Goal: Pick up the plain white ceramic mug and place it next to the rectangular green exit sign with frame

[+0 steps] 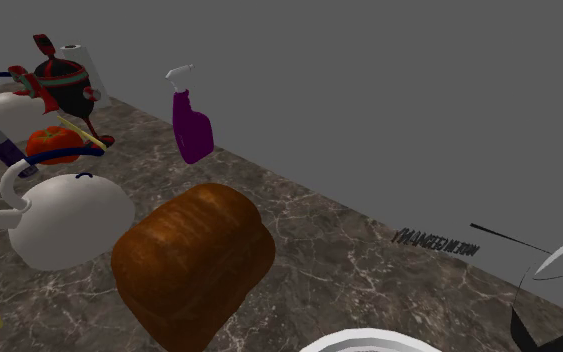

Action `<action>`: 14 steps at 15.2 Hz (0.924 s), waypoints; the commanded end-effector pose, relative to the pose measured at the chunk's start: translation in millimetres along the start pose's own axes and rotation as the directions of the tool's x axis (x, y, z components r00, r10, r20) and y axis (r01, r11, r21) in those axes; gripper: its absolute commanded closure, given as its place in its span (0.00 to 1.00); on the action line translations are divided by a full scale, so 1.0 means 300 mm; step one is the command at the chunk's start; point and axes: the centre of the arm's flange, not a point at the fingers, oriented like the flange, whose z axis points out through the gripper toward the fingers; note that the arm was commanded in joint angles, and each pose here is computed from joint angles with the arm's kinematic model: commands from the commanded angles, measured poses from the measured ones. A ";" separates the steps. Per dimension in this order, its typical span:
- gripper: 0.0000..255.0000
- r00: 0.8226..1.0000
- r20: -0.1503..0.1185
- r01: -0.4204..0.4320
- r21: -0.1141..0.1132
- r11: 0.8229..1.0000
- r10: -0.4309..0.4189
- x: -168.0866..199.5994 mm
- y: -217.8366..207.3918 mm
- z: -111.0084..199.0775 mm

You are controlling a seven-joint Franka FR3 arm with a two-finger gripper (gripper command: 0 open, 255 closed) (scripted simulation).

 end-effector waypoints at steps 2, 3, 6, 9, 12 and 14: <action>0.00 1.000 0.000 0.000 0.000 1.000 0.000 0.000 0.000 0.000; 0.00 1.000 0.000 0.000 0.000 1.000 0.000 0.000 0.000 -0.044; 0.00 1.000 0.000 0.000 0.000 1.000 0.000 0.000 0.000 -0.167; 0.00 1.000 0.000 0.000 0.000 1.000 0.000 0.000 0.000 -0.167; 0.00 1.000 0.000 0.000 0.000 1.000 0.000 0.000 0.000 -0.167; 0.00 1.000 0.000 0.000 0.000 1.000 0.000 0.000 0.000 -0.167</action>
